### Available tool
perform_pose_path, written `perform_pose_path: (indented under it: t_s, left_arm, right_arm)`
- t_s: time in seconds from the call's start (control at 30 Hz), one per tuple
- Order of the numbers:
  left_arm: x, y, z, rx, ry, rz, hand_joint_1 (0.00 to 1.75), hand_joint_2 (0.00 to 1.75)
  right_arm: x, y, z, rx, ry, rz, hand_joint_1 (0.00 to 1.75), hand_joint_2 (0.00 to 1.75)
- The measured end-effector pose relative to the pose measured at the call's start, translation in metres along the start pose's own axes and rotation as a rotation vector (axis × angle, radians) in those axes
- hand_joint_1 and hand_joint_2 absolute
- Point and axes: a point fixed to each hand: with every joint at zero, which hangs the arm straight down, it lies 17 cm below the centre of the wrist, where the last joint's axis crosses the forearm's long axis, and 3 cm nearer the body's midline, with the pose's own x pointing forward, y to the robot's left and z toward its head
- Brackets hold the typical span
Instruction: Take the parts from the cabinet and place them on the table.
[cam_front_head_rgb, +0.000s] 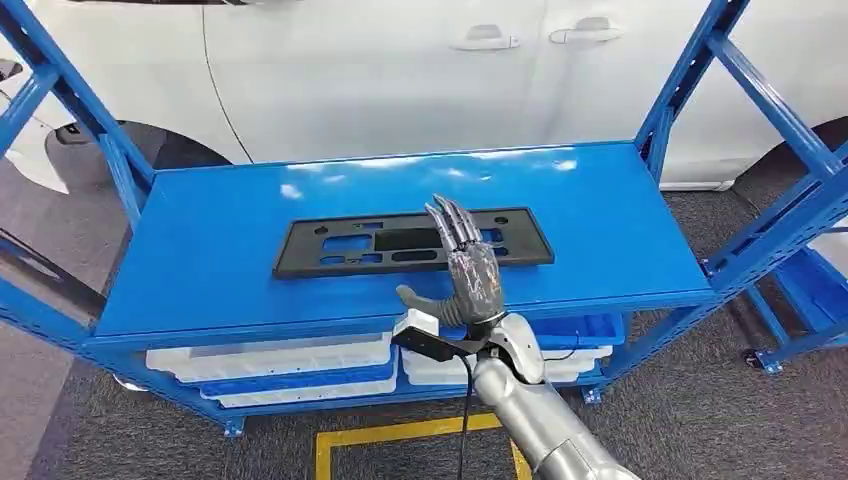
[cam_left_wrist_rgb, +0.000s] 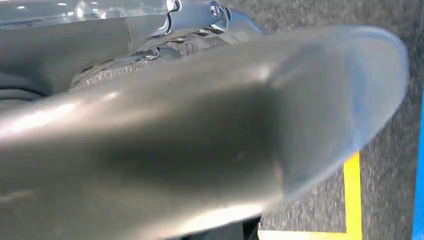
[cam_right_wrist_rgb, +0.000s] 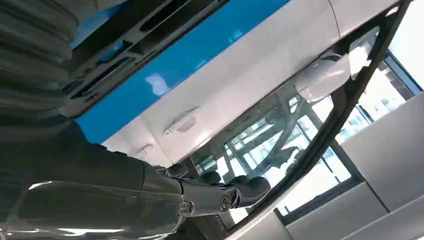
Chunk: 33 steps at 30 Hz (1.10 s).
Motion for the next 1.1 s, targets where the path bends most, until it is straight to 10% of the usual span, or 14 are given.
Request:
perform_pose_path:
  t_s: [1.1]
  left_arm:
    - [0.004,-0.003,-0.002,-0.015,-0.002,-0.042,0.00,0.00]
  right_arm:
    - [0.060,0.086,0.033,0.247,-0.171,0.122,0.00,1.75]
